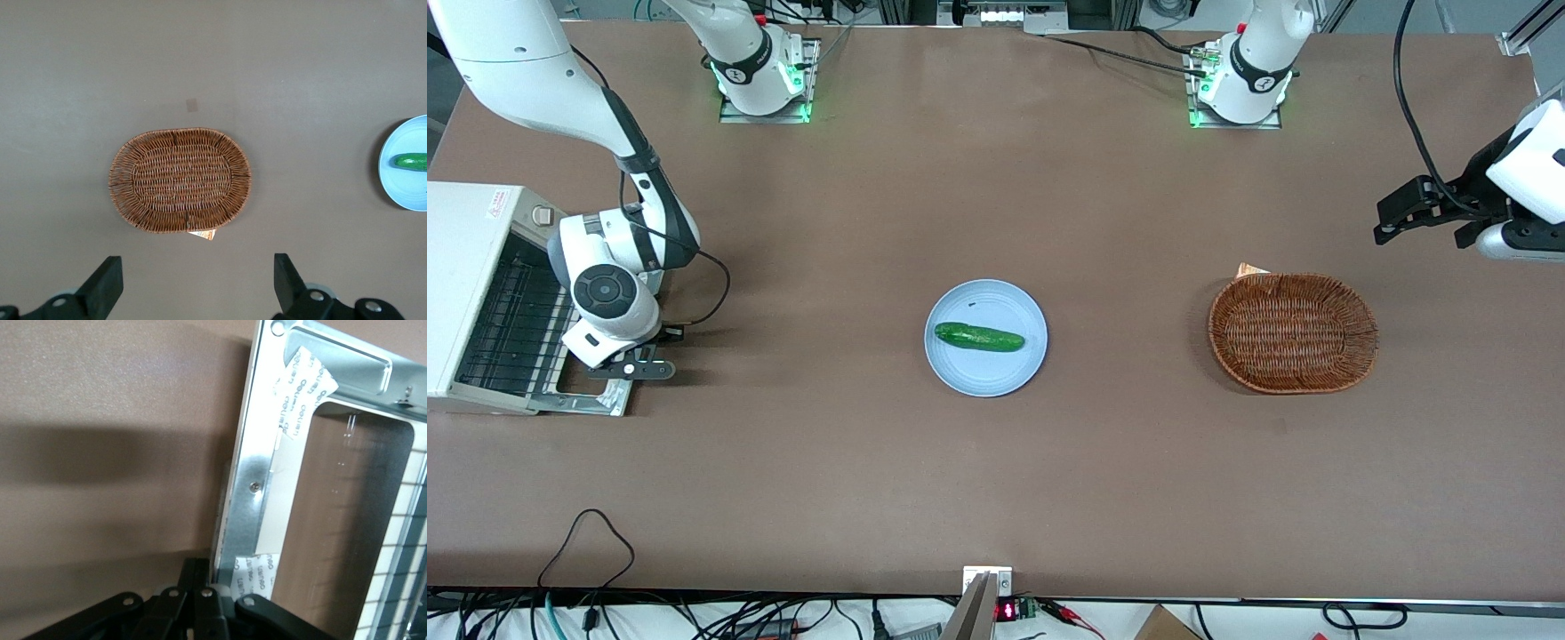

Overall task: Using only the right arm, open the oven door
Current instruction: 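Lift the right gripper away from the opened door and retract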

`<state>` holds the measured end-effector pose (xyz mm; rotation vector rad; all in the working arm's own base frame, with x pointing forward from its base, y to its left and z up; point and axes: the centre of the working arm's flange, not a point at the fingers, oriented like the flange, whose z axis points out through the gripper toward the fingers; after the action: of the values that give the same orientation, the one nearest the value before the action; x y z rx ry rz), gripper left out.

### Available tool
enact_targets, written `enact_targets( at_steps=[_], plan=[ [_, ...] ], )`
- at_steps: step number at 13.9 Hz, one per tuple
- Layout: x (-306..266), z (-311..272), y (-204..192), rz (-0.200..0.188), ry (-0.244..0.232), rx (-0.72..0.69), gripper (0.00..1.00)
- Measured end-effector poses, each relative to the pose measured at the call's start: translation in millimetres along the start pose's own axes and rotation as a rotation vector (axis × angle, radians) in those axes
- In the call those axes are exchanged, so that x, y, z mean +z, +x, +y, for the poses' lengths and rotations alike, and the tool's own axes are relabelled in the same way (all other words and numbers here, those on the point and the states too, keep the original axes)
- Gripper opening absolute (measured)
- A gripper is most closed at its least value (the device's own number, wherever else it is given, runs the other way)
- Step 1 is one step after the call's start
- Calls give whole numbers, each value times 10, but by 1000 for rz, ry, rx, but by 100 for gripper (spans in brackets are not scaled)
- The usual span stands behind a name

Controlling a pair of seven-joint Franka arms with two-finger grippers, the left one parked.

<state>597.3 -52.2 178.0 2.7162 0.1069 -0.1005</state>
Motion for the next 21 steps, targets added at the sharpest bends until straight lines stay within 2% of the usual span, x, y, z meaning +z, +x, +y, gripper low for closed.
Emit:
enact_targets(
  at_steps=[4, 9, 11, 14, 18, 21],
  plan=[
    [-15, -19, 6, 4, -4, -12, 1],
    [-295, -171, 122, 58, 11, -35, 1],
    [-448, -237, 157, 70, 56, -2, 1],
    [-851, -240, 190, 100, 94, 40, 1],
    [-1636, -150, 105, 100, 200, 149, 1],
    [-2233, 28, -42, 90, 294, 179, 1]
  ],
)
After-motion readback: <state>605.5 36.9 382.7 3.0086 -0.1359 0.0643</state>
